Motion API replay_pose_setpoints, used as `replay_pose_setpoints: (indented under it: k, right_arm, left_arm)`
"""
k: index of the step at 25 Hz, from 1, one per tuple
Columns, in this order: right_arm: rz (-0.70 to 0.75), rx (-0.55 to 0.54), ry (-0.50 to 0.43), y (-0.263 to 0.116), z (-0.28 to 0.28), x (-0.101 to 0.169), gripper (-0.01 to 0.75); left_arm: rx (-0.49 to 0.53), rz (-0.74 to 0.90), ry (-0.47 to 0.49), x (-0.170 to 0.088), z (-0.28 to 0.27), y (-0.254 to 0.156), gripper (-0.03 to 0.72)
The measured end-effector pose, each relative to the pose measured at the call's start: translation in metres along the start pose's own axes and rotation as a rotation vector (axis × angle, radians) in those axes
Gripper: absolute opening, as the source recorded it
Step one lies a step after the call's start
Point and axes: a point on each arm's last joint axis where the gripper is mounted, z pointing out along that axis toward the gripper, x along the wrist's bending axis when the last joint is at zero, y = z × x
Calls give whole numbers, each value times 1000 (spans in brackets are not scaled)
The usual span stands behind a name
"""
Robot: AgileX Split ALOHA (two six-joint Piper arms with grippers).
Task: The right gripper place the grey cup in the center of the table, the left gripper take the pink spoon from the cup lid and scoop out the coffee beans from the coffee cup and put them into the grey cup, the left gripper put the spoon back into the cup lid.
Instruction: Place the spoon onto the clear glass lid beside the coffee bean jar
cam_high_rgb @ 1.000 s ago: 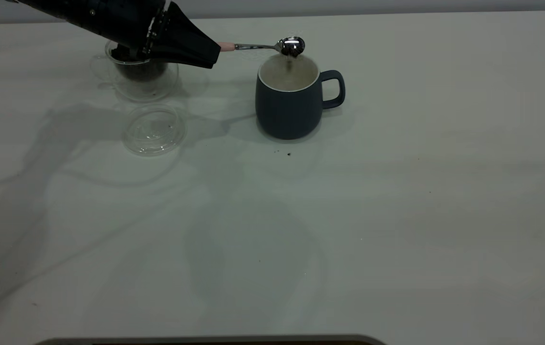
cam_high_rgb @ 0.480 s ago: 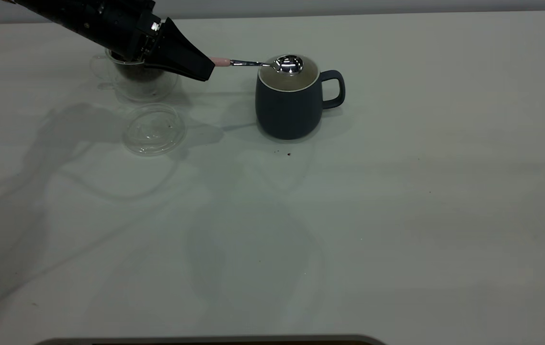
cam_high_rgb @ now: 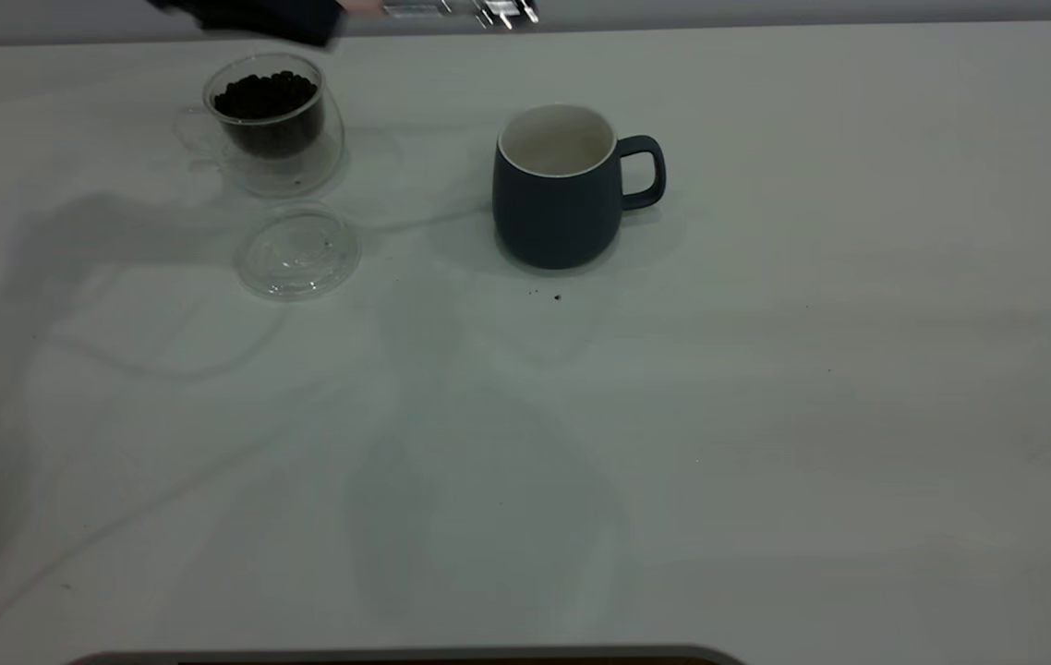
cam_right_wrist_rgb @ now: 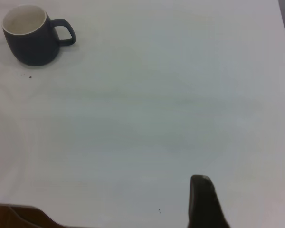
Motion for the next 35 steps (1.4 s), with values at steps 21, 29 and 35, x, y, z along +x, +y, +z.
replay_pose_setpoints:
  k: [21, 29, 35]
  right_arm:
    - [0, 0, 0, 0, 0, 0, 482]
    - [0, 0, 0, 0, 0, 0, 482]
    - [0, 0, 0, 0, 0, 0, 482]
  left_arm:
    - [140, -429, 213, 56, -95, -78, 123]
    - [175, -540, 152, 82, -68, -111, 123]
    - [115, -615, 91, 95, -50, -125, 123]
